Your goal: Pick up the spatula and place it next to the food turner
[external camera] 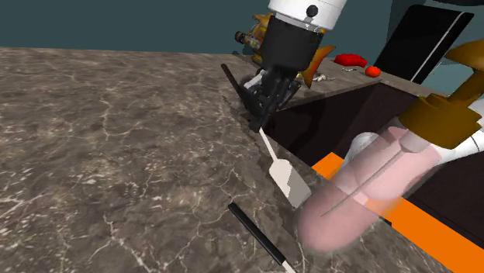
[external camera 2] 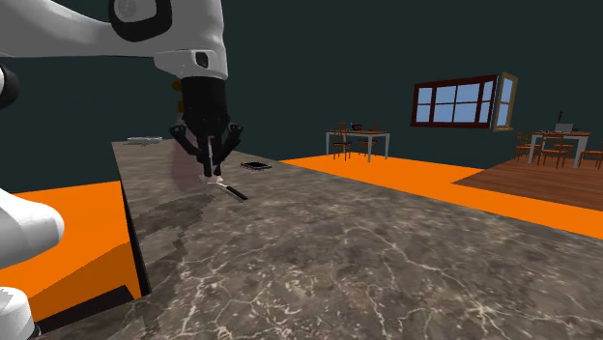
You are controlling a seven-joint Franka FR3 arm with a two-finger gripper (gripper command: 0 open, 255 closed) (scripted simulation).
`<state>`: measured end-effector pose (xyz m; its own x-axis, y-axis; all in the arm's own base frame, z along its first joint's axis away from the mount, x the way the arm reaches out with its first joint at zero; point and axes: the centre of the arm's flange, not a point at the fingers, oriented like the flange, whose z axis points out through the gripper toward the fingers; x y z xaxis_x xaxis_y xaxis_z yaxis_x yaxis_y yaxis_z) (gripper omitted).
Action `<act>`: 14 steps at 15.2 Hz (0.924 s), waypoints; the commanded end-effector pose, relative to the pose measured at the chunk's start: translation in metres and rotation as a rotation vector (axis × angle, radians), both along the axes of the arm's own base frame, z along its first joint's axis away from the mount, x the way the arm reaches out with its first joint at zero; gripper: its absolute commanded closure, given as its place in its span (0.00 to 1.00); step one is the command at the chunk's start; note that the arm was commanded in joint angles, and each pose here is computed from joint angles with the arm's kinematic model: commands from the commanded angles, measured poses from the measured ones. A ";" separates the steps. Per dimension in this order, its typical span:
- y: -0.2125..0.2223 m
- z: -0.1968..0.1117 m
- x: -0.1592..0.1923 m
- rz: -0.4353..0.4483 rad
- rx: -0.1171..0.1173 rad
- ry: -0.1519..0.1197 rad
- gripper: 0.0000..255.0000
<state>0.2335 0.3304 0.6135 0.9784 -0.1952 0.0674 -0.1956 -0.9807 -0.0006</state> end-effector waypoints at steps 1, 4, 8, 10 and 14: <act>-0.003 0.001 -0.027 0.000 0.000 0.001 1.00; -0.007 0.001 -0.067 0.000 0.000 0.001 1.00; -0.012 0.001 -0.119 0.000 0.000 0.001 1.00; -0.015 0.001 -0.146 0.000 0.000 0.001 1.00; -0.021 0.001 -0.198 0.000 0.000 0.001 1.00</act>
<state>0.0482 0.3114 0.6140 0.9785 -0.1951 0.0676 -0.1955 -0.9807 -0.0009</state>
